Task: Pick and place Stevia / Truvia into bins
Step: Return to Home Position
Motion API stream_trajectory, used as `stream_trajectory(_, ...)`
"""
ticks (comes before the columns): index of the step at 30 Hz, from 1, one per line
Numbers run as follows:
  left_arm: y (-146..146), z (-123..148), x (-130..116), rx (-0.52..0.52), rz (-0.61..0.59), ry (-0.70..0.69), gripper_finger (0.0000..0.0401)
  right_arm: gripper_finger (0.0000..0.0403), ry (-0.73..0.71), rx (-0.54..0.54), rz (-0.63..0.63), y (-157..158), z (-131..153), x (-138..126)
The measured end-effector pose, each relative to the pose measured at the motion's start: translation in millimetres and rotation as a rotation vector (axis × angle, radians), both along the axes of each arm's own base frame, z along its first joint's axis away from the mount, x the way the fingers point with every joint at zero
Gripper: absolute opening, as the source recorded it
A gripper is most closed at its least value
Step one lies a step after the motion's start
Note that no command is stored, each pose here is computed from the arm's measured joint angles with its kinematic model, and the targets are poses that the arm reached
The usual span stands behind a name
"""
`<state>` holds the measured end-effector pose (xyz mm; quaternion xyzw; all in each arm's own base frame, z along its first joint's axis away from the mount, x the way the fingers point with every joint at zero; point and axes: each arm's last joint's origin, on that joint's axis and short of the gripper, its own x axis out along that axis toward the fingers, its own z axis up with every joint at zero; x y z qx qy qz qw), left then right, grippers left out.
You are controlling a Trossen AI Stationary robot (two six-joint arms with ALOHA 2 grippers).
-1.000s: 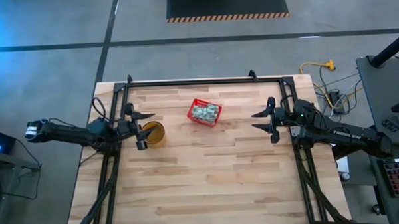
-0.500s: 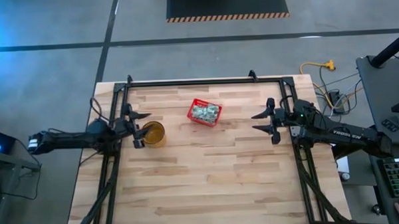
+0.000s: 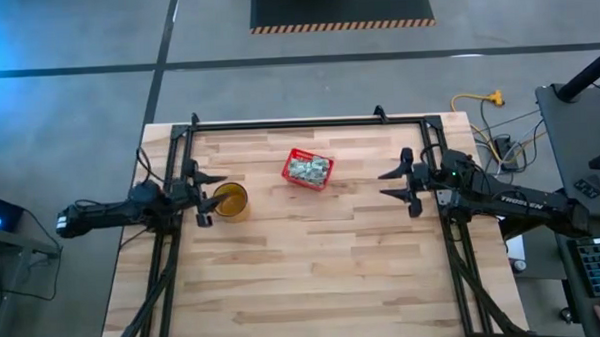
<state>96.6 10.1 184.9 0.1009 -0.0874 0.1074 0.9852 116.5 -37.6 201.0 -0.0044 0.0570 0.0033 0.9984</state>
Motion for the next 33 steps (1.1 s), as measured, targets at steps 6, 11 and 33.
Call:
stream_trajectory(6, -0.1, -8.8, 2.2, -0.066, -0.013, 0.081, 0.0185, 0.0176, -0.002, 0.001, 0.018, 0.6, 0.1, -0.1)
stream_trajectory(11, -1.2, -17.5, 1.8, -0.077, -0.048, 0.167, 0.0185, 0.0176, -0.001, 0.002, 0.018, 0.6, 0.1, -0.1)
stream_trajectory(33, -4.8, -30.0, 9.9, -0.055, -0.186, 0.32, 0.0185, 0.0176, -0.16, -0.118, 0.192, 12.2, -22.5, -1.4)
